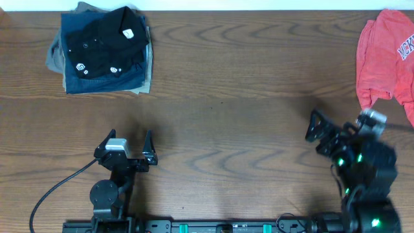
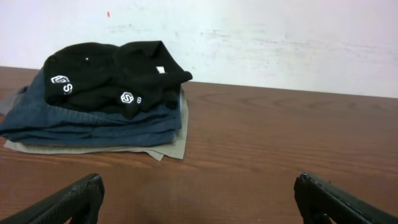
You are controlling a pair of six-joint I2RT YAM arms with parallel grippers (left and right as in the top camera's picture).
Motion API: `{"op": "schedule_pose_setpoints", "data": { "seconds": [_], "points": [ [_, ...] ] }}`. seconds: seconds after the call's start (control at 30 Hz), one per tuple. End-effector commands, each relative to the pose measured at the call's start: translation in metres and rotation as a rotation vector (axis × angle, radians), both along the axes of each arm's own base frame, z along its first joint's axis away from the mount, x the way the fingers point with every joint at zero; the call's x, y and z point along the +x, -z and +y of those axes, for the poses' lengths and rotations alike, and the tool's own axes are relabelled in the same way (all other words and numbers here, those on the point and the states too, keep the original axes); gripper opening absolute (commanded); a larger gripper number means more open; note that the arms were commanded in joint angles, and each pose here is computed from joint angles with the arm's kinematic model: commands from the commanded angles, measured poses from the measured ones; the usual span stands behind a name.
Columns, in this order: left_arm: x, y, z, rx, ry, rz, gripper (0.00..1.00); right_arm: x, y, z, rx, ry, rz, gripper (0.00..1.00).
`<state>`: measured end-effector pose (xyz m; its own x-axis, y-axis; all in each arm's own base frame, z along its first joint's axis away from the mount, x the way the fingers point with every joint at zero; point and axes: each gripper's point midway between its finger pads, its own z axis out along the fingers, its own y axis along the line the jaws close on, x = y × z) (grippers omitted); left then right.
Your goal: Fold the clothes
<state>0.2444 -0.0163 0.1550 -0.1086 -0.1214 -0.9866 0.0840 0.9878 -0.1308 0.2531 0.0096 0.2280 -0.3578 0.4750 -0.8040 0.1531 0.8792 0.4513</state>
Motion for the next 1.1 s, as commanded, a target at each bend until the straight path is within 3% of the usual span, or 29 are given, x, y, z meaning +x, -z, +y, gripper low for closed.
{"op": "schedule_pose_setpoints", "data": {
  "seconds": [0.0, 0.2, 0.47, 0.87, 1.07],
  "points": [
    [-0.001, 0.015, -0.003, 0.005, 0.016, 0.042, 0.98, -0.011, 0.008, 0.009, 0.004, -0.045, -0.091, 0.99],
    [-0.001, 0.015, -0.003, 0.005, 0.016, 0.042, 0.98, -0.023, 0.006, 0.015, -0.052, -0.099, -0.264, 0.99],
    [-0.001, 0.015, -0.003, 0.004, 0.016, 0.042, 0.98, -0.024, 0.019, 0.022, -0.067, -0.141, -0.370, 0.99],
    [-0.001, 0.015, -0.003, 0.005, 0.016, 0.042, 0.98, -0.009, 0.044, 0.024, -0.066, -0.142, -0.442, 0.99],
    [-0.001, 0.015, -0.003, 0.005, 0.016, 0.042, 0.98, -0.009, 0.052, 0.024, -0.159, -0.158, -0.418, 0.99]
  ]
}}
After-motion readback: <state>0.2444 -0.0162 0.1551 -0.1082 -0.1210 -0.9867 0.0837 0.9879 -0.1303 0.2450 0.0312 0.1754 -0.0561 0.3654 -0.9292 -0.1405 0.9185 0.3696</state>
